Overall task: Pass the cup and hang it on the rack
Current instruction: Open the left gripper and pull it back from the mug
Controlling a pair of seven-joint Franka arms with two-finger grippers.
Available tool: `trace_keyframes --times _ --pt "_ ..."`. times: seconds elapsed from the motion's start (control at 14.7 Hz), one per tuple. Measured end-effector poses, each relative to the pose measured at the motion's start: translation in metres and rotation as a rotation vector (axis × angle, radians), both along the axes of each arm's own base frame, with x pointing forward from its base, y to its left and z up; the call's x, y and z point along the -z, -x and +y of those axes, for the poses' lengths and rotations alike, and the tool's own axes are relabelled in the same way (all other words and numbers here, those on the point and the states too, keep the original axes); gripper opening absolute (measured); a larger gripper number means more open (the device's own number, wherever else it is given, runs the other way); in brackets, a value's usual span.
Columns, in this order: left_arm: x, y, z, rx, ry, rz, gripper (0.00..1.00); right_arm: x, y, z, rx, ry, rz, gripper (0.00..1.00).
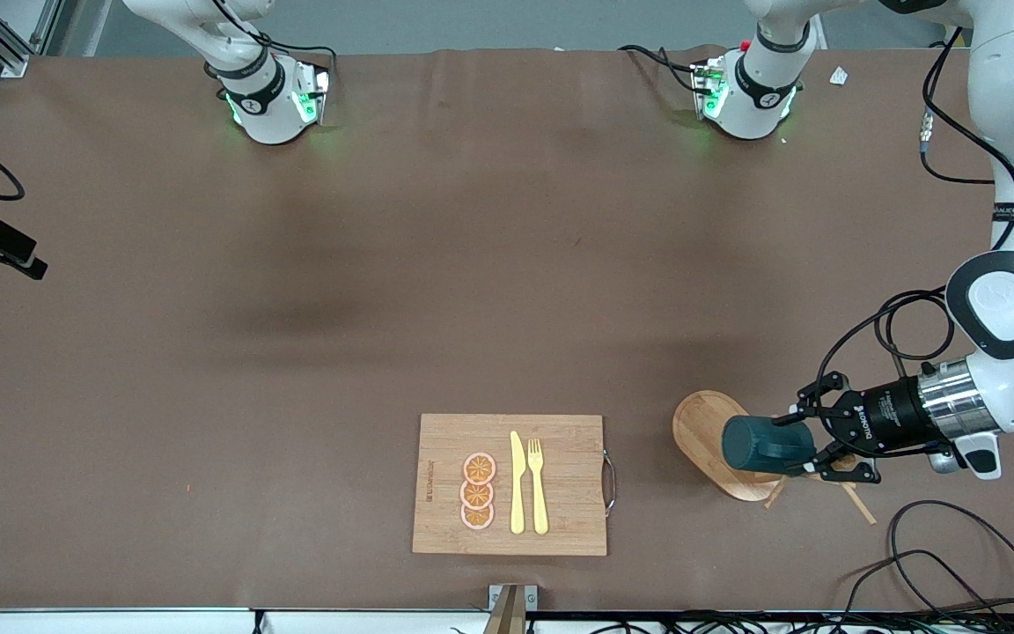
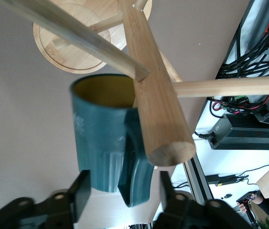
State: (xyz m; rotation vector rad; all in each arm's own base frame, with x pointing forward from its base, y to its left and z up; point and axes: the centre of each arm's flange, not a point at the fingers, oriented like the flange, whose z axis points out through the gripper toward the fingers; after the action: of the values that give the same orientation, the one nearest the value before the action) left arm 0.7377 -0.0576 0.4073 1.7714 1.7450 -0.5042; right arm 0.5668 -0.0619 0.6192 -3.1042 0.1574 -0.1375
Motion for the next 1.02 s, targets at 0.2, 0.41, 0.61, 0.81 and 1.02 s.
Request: trace_keyframes --times 0.2,0.41,0.61,0.81,1.02 --pt "-0.012 0.0 -0.004 0.006 0.005 -0.017 1.0 0.0 0.0 0.002 -0.005 0.0 0.0 1.0" --pt "-0.037 0.006 -0.009 0.028 0.003 -0.036 1.0 0.0 0.0 0.002 -0.005 0.0 0.001 1.0" --pt "-0.075 0.015 -0.015 0.05 -0.004 -0.07 1.0 0.0 0.0 0.002 -0.005 0.0 0.003 1.0" --pt "-0.119 0.031 -0.022 0.131 -0.066 -0.146 1.0 0.0 0.0 0.002 -0.004 0.0 0.004 1.0" --pt "-0.163 0.058 -0.042 0.387 -0.268 -0.282 1.0 0.0 0.0 0.002 -0.005 0.0 0.004 1.0"
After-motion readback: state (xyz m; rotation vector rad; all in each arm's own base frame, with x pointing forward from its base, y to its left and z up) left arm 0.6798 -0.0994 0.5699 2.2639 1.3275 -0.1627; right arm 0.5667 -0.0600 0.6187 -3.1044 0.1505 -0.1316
